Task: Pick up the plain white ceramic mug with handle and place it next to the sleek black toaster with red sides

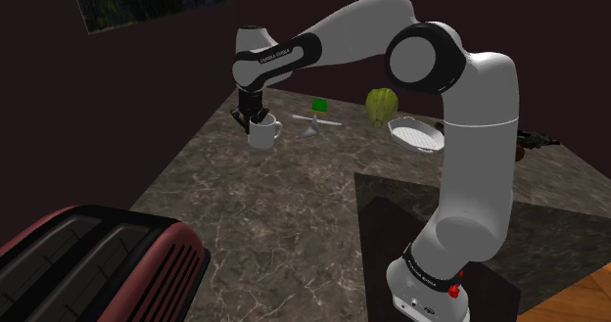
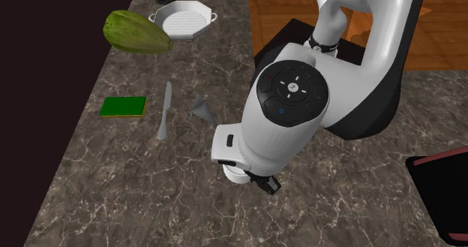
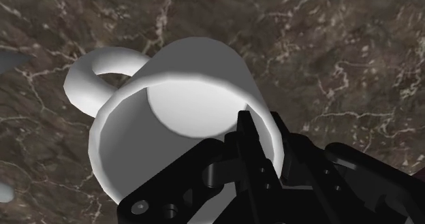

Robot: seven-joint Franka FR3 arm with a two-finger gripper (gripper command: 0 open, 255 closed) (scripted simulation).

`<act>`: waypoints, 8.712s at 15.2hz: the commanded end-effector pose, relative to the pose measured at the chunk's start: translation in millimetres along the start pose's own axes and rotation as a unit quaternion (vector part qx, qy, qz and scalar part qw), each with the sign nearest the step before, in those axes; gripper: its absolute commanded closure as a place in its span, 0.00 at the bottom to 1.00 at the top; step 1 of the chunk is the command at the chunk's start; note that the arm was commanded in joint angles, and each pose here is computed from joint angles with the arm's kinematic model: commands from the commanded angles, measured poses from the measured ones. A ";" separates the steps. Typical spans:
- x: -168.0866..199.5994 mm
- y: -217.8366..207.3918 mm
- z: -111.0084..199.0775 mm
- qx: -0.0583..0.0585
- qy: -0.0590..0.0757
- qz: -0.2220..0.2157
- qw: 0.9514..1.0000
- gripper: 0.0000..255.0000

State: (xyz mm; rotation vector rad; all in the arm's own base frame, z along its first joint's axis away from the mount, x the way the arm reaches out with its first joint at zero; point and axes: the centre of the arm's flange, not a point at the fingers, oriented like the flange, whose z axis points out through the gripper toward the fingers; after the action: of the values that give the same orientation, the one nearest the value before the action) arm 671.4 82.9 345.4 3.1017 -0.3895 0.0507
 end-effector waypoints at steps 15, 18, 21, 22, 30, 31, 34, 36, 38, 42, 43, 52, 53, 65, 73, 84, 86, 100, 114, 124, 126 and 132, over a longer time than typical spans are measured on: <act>2.7 0.9 -81.9 0.000 0.000 0.000 1.000 1.00; 3.3 1.1 -97.7 0.000 0.000 0.000 1.000 1.00; 3.8 1.2 -113.5 0.000 0.000 0.000 1.000 1.00; 4.0 1.3 -118.8 0.000 0.000 0.000 1.000 1.00; 5.4 1.8 -161.0 0.000 0.000 0.000 1.000 1.00; 5.6 1.8 -166.3 0.000 0.000 0.000 1.000 1.00; 6.2 2.0 -182.1 0.000 0.000 0.000 1.000 1.00; 6.5 2.1 -192.7 0.000 0.000 0.000 1.000 1.00; 6.9 2.2 -203.2 0.000 0.000 0.000 1.000 1.00; 7.6 2.5 -224.4 0.000 0.000 0.000 1.000 1.00; 7.8 2.5 -229.6 0.000 0.000 0.000 1.000 1.00; 9.4 3.0 -277.1 0.000 0.000 0.000 1.000 1.00; 9.6 3.1 -282.4 0.000 0.000 0.000 1.000 1.00; -117.2 -32.2 -297.5 0.000 0.000 0.000 1.000 1.00; -218.8 -60.5 -301.4 0.000 0.000 0.000 1.000 1.00; -358.6 -99.4 -306.8 0.000 0.000 0.000 1.000 1.00; -384.0 -106.4 -307.7 0.000 0.000 0.000 1.000 1.00; -508.2 -141.1 -291.4 0.000 0.000 0.000 1.000 1.00; -510.7 -141.9 -217.5 0.000 0.000 0.000 1.000 1.00; -512.5 -142.4 -164.7 0.000 0.000 0.000 1.000 1.00; -512.9 -142.6 -154.2 0.000 0.000 0.000 1.000 1.00; -514.0 -142.9 -122.5 0.000 0.000 0.000 1.000 1.00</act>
State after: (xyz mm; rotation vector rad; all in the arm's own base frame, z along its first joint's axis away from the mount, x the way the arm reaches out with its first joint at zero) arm 204.9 350.2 454.3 3.1010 -0.3896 0.0504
